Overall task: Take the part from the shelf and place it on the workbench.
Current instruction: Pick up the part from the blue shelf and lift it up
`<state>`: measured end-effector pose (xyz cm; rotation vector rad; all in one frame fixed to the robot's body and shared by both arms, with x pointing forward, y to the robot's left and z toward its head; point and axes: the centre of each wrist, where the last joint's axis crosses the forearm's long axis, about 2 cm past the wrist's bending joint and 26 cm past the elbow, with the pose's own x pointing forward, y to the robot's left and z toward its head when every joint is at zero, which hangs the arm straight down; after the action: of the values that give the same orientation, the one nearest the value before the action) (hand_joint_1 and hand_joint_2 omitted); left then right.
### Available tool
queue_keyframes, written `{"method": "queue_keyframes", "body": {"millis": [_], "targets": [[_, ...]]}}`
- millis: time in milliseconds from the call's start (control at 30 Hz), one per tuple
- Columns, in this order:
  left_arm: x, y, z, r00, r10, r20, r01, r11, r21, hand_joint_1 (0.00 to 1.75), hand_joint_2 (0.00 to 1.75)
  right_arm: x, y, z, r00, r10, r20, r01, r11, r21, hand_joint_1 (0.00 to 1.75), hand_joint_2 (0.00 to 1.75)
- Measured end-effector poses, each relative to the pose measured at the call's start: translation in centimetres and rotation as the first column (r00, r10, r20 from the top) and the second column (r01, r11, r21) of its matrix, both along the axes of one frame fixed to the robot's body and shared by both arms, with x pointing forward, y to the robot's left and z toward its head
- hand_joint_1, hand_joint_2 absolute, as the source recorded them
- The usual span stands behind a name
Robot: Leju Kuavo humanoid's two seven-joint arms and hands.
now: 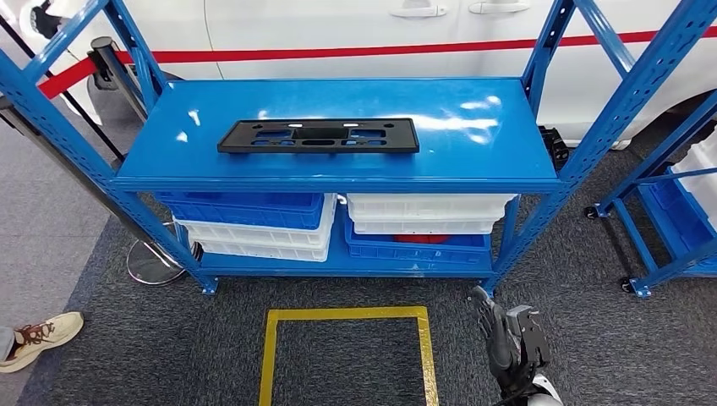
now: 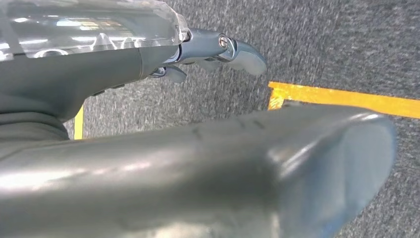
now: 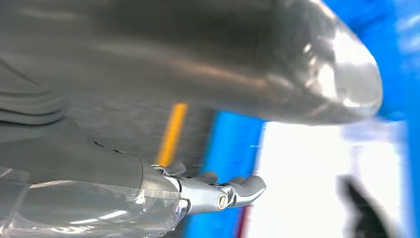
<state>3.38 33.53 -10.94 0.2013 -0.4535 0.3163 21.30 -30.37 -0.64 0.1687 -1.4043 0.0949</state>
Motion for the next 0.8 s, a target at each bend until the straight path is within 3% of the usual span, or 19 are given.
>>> {"method": "queue_keyframes", "body": {"millis": [167,367,567,800], "targets": [[0.0,0.0,0.0,1.0,0.015,0.004,-0.015,1.0,0.002,0.0,0.0,2.9,0.7,4.3,0.97,0.042,0.238,-0.05,0.998,0.03,0.0,0.0],[0.0,-0.3,-0.1,0.999,0.043,0.012,-0.043,0.999,-0.003,0.0,0.0,5.1,1.7,9.7,0.863,0.09,0.496,-0.135,0.989,0.054,0.0,0.0],[0.0,-0.5,-0.1,0.997,0.078,0.011,-0.078,0.997,-0.012,0.0,0.0,5.8,2.8,15.0,0.697,0.121,0.707,-0.233,0.97,0.064,0.0,0.0],[0.1,-0.9,-0.1,0.993,0.117,0.015,-0.117,0.993,-0.024,0.0,0.0,5.3,4.9,21.7,0.423,0.148,0.894,-0.352,0.936,0.012,0.0,0.0]]}}
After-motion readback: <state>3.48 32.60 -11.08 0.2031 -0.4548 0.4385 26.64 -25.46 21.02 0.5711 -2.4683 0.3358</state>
